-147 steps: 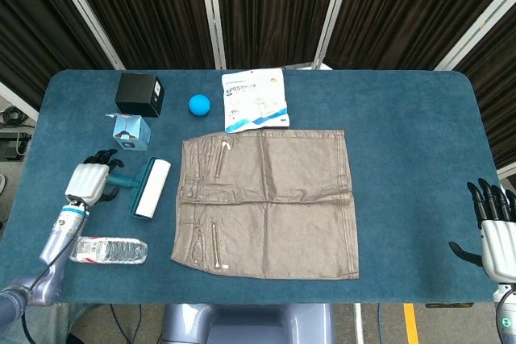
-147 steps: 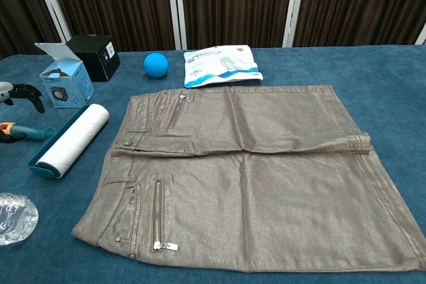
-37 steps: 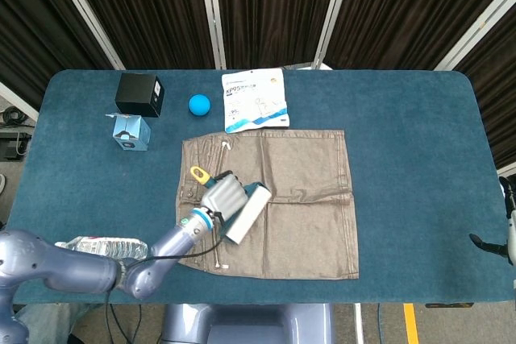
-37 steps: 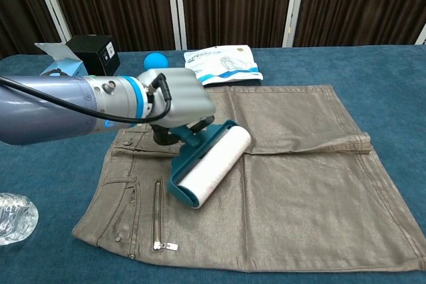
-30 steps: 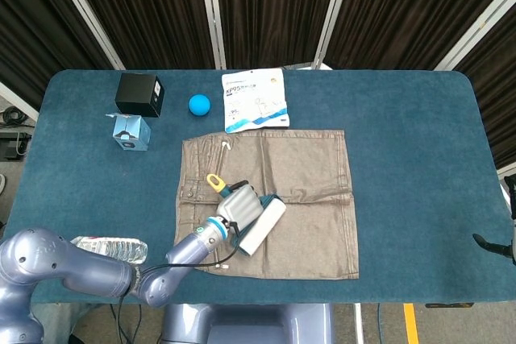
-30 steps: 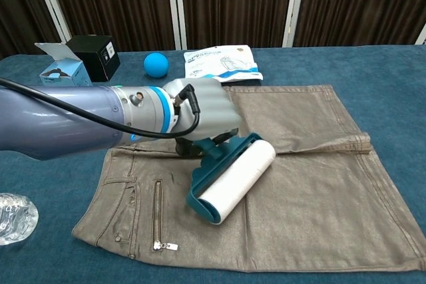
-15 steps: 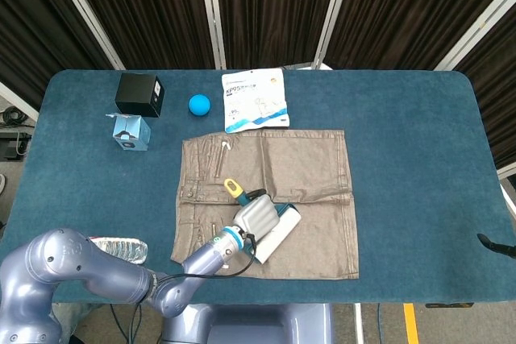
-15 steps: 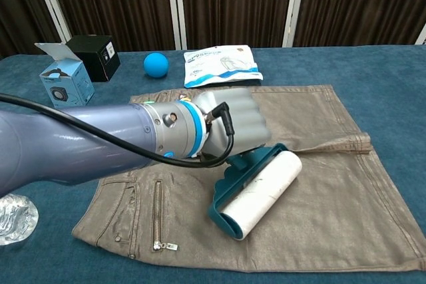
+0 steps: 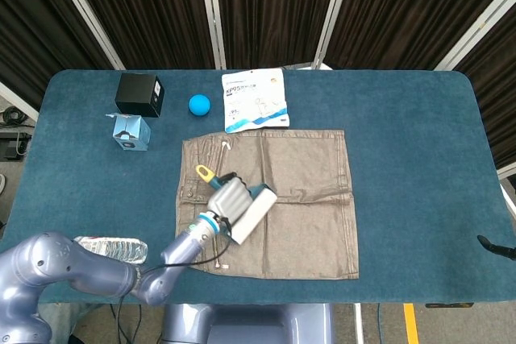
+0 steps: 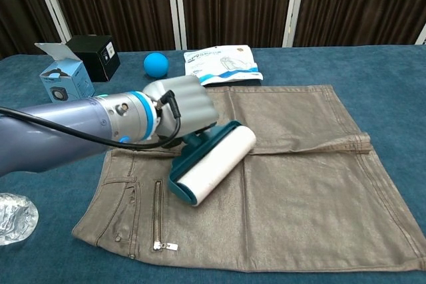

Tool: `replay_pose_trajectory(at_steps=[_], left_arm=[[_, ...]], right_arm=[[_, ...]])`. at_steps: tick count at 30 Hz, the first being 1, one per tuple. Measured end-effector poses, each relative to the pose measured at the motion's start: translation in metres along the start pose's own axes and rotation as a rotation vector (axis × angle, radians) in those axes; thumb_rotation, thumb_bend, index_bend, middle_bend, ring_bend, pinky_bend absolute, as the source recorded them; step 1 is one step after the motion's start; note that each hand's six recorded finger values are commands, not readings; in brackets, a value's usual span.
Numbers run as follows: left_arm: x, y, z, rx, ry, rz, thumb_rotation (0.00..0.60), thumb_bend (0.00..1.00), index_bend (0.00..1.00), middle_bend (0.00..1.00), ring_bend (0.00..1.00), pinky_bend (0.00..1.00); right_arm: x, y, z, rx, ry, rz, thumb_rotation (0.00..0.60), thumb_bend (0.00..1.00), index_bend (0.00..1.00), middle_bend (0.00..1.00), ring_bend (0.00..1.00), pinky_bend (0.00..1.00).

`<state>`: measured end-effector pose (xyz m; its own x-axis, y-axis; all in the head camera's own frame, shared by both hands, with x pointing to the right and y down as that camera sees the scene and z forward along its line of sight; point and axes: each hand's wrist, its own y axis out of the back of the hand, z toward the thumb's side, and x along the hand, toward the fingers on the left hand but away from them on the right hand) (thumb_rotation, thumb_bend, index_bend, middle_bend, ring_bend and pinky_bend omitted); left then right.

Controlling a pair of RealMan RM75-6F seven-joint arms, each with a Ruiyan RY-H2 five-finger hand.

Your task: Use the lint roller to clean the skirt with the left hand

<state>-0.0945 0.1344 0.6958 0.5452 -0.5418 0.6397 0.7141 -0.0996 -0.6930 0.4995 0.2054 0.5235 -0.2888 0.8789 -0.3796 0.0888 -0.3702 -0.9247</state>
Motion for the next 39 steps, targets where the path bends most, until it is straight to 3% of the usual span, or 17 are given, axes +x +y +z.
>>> replay_pose_trajectory(at_steps=[10,19,29,39], left_arm=[[-0.011,-0.063,-0.065,0.005,0.14,-0.115,0.6,0.86,0.68,0.48,0.46,0.5],[-0.014,-0.087,-0.09,0.0,0.199,-0.163,0.6,0.86,0.68,0.48,0.46,0.5],[-0.004,-0.06,-0.068,0.019,0.161,-0.113,0.6,0.86,0.68,0.48,0.46,0.5],[0.009,-0.004,0.003,0.056,0.053,-0.013,0.6,0.86,0.68,0.48,0.46,0.5]], right_arm=[[0.001,-0.003,0.003,0.002,0.008,0.011,0.6,0.0,0.0,0.0,0.0,0.0],[0.0,-0.003,0.005,0.002,0.013,0.012,0.6,0.0,0.0,0.0,0.0,0.0],[0.001,0.0,0.004,-0.013,0.013,0.008,0.6,0.0,0.0,0.0,0.0,0.0],[0.002,0.005,-0.002,-0.032,0.008,-0.002,0.6,0.0,0.0,0.0,0.0,0.0]])
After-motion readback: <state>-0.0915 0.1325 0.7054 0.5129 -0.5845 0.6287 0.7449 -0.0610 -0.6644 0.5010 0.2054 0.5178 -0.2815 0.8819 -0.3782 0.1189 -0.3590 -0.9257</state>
